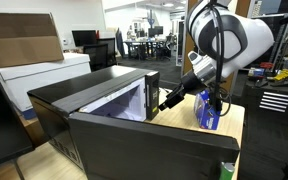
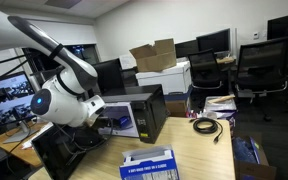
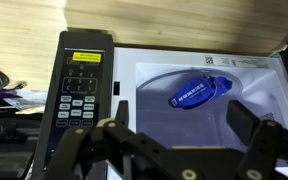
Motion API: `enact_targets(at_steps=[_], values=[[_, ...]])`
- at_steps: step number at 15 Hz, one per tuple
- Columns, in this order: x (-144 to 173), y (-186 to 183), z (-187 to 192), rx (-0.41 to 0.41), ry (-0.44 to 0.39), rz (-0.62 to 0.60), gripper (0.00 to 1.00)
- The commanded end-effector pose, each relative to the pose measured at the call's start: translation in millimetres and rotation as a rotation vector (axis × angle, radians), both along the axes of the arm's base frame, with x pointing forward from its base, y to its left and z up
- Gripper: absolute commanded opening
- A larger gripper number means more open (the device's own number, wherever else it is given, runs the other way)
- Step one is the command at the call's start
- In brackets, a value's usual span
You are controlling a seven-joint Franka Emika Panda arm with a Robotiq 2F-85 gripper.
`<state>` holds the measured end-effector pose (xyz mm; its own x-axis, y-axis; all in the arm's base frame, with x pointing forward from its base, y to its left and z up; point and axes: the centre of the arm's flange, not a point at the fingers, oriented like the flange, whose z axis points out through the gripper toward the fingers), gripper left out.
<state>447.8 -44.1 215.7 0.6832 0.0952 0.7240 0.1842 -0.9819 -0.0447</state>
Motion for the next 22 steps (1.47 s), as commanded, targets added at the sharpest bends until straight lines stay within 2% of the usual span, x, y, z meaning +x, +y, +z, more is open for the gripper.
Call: enact_targets(at_steps=[1,9,14,22], values=[[-14.6,18.8,-23.2,0.053,-0.031,-0.046,1.0],[-3.6,29.3,-49.0,0.138,-0.125,-0.029,1.0],[4.2,26.2,-45.1,0.117,-0.091,0.008,1.0],[4.1,24.7,-45.0,0.116,-0.092,0.005,1.0]])
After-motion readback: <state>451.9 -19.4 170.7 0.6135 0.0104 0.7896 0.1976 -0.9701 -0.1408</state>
